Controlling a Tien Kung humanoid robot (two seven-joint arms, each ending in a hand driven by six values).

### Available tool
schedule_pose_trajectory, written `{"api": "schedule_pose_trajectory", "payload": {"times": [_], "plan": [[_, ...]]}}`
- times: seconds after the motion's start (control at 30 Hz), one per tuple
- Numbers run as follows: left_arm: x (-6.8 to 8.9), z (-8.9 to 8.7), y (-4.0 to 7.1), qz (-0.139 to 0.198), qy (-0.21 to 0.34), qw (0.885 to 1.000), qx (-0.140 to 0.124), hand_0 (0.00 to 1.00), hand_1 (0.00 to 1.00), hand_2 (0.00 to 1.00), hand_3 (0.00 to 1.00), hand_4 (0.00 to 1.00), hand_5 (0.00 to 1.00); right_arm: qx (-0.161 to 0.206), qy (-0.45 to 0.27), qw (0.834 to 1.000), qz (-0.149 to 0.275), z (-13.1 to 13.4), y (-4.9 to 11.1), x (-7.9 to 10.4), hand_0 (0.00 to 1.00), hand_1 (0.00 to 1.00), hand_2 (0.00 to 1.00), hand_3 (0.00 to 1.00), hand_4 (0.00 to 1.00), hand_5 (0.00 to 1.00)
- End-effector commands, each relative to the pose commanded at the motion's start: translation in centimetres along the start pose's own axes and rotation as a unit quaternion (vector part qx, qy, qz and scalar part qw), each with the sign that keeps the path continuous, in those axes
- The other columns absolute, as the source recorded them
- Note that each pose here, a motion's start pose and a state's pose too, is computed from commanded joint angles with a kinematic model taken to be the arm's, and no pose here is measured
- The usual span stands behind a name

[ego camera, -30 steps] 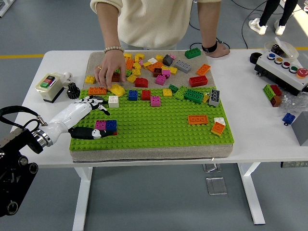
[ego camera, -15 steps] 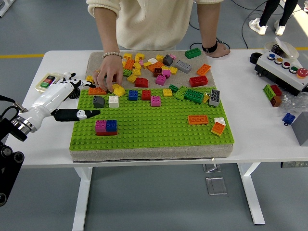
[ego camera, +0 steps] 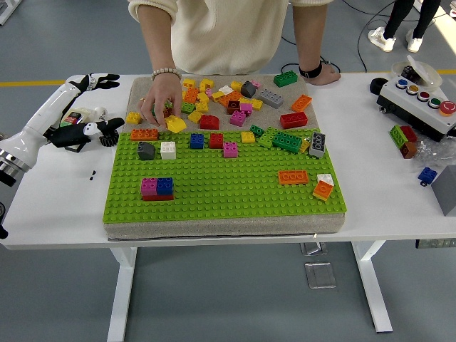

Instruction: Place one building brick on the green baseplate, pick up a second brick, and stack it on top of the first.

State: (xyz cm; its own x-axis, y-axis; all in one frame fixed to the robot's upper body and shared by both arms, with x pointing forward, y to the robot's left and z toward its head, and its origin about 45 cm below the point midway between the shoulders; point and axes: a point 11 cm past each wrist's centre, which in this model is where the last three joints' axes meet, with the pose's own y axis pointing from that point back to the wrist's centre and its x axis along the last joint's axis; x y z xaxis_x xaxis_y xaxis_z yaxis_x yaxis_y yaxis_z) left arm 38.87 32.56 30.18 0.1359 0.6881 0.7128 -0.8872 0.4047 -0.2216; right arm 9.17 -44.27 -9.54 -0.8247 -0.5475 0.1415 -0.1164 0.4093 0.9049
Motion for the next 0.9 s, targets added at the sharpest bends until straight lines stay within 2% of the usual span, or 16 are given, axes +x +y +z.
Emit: {"api": "schedule_pose_trajectory", "payload": {"times": [0.17, 0.47, 0.67, 0.7, 0.87, 0.9], "plan": [[-0.1, 0.1, -0.2, -0.001, 0.002, 1.0, 0.0, 0.998, 0.843, 0.823, 0.873, 0.998, 0.738, 0.002, 0.004, 1.0, 0.001, 0.0, 0.0, -0.1, 0.741, 0.659, 0.711, 0.6, 0.921, 0.509], [-1.2, -1.4, -0.1, -0.012, 0.003, 1.0, 0.027, 0.987, 0.839, 0.813, 0.855, 0.998, 0.732, 0.002, 0.006, 1.0, 0.0, 0.1, 0.0, 0.0, 0.741, 0.66, 0.711, 0.6, 0.921, 0.51], [-1.3, -1.4, -0.5, -0.015, 0.001, 0.999, 0.031, 0.973, 0.826, 0.799, 0.843, 0.998, 0.738, -0.003, 0.003, 1.0, -0.001, 0.2, 0.0, 0.2, 0.741, 0.659, 0.711, 0.6, 0.921, 0.509], [-1.4, -1.4, -0.5, -0.017, -0.001, 0.999, 0.031, 0.931, 0.799, 0.776, 0.816, 0.997, 0.691, -0.004, 0.002, 1.0, -0.001, 0.3, 0.0, 0.3, 0.741, 0.66, 0.711, 0.6, 0.921, 0.509], [-2.1, -1.4, -0.6, -0.027, -0.009, 0.999, 0.03, 0.931, 0.799, 0.776, 0.816, 0.997, 0.691, -0.003, -0.001, 1.0, 0.001, 0.1, 0.0, 0.3, 0.741, 0.66, 0.711, 0.6, 0.921, 0.509], [-2.3, -1.5, -0.6, -0.03, -0.01, 0.999, 0.031, 0.876, 0.759, 0.736, 0.696, 0.947, 0.517, -0.003, -0.002, 1.0, 0.001, 0.1, 0.0, 0.3, 0.741, 0.659, 0.711, 0.599, 0.92, 0.508]]}}
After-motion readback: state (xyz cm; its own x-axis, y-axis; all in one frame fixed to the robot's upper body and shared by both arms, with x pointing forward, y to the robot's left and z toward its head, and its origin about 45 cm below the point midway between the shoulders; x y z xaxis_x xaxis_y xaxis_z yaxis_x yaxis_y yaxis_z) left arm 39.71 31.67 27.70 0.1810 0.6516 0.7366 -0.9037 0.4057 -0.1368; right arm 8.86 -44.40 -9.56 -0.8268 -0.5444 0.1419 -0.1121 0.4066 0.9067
